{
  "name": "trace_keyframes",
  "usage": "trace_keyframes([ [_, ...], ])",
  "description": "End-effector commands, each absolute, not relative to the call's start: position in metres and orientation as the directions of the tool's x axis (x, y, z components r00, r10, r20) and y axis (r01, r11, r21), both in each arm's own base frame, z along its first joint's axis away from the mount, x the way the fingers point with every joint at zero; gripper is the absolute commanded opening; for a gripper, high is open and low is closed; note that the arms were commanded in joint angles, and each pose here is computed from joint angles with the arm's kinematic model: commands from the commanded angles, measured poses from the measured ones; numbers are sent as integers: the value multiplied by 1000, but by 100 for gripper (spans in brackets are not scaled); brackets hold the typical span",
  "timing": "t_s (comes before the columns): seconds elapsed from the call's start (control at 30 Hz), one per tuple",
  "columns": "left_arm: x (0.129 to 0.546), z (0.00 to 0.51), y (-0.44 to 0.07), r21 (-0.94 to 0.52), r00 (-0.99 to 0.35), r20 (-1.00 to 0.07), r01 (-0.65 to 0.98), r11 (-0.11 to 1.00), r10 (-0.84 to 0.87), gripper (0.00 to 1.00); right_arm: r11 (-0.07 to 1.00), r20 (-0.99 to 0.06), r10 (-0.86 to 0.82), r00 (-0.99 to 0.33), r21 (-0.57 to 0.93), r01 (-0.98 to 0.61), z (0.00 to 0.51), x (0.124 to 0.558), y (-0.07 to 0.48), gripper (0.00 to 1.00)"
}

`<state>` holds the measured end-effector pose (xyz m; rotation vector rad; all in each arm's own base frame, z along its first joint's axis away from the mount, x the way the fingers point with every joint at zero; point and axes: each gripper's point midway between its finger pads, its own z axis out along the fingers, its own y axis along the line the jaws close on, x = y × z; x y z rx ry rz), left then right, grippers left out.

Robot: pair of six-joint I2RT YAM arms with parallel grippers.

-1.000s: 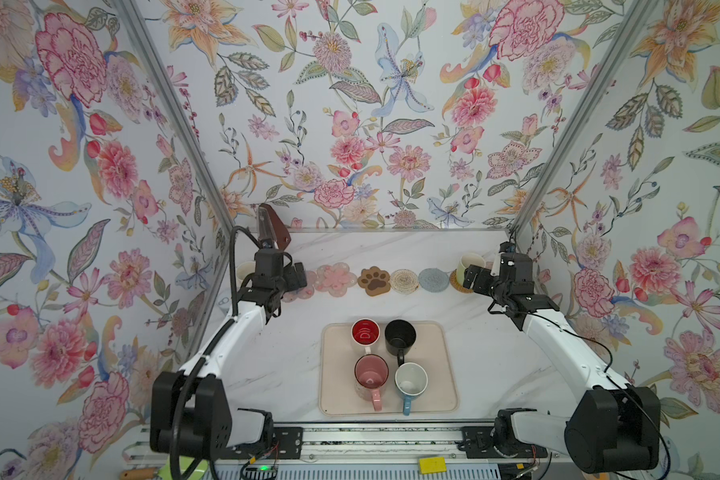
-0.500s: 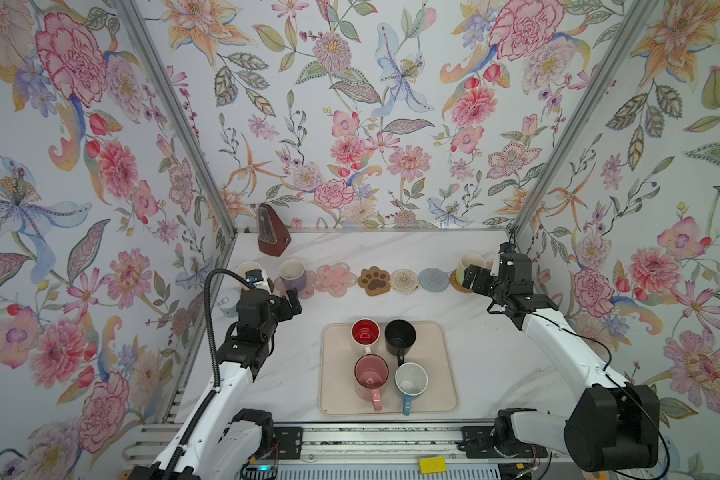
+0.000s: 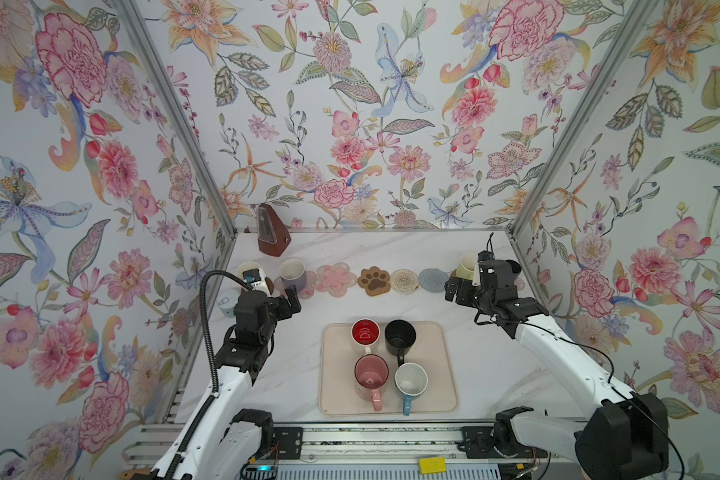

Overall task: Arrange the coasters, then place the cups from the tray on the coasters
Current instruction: 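Grasp the light blue mug on the tray with the right gripper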

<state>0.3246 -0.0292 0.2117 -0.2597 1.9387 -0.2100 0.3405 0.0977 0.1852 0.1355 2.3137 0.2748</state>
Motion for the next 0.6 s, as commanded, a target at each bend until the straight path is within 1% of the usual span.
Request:
trace_keyframes([
  [0.0,321,212,-21,-274,-331,-896,-112,955,-296,99,974,-629,184,-756,218,56,166,300,99,99],
  [0.27,322,214,-20,-275,-320,-899,-117,954,-298,99,964,-570,161,-805,265,6,165,229,128,99],
  [0.43,322,213,-20,-276,-319,-899,-121,953,-301,99,941,-544,193,-817,338,-2,166,199,155,98],
  [0.57,323,213,-20,-275,-322,-898,-121,954,-300,99,946,-534,159,-831,324,-27,160,173,174,98],
])
